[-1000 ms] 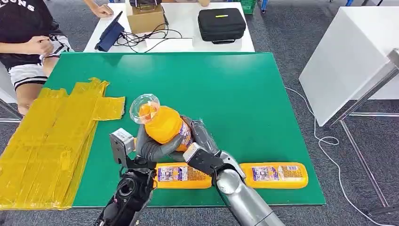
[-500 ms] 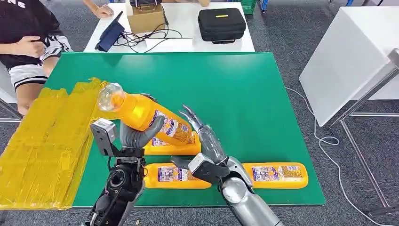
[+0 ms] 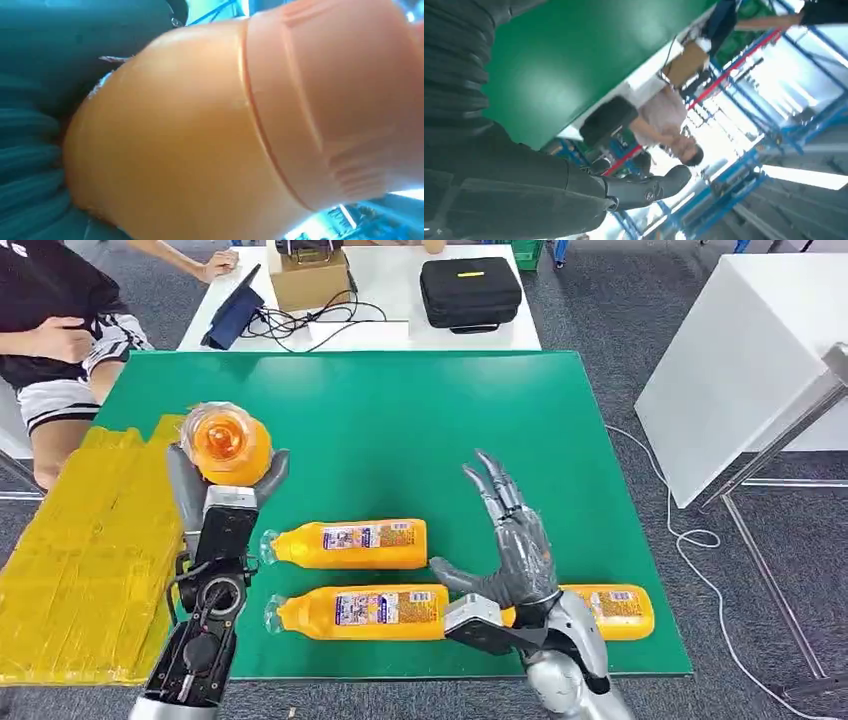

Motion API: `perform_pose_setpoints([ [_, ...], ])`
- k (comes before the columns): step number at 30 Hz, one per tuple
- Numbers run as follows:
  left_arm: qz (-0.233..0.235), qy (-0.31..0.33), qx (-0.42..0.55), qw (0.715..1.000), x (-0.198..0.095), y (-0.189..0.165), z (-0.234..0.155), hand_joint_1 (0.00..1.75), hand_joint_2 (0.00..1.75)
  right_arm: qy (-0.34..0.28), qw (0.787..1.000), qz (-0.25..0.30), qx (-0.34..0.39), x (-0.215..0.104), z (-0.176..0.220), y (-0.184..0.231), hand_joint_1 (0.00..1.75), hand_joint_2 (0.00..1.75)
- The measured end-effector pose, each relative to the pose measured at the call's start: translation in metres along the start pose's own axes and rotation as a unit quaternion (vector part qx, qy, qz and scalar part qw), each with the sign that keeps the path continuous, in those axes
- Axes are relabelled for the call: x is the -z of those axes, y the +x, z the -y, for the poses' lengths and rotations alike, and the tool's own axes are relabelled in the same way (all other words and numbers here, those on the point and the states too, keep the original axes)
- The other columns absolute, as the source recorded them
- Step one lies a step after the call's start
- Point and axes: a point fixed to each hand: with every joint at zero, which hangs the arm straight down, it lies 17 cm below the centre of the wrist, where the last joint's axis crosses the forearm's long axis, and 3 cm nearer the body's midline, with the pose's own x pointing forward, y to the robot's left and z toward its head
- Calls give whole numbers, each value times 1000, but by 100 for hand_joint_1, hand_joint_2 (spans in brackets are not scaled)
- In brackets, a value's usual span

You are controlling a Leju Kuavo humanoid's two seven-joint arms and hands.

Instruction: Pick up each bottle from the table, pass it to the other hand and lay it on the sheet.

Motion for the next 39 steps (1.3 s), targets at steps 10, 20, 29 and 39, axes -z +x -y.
perform_pose_setpoints([
  [10,80,-129,269,951,16,-31,44,175,175,9,999,-19,34,-19,26,-12,0,175],
  [20,111,-289,490,815,18,-147,63,175,175,13,994,-9,105,-38,46,-26,0,175],
  [29,38,-370,533,760,10,-225,38,175,175,13,995,-15,98,-40,50,-31,0,175],
  [39,-151,-438,587,664,-33,-320,-44,175,175,26,996,-23,84,-49,41,-34,0,175],
])
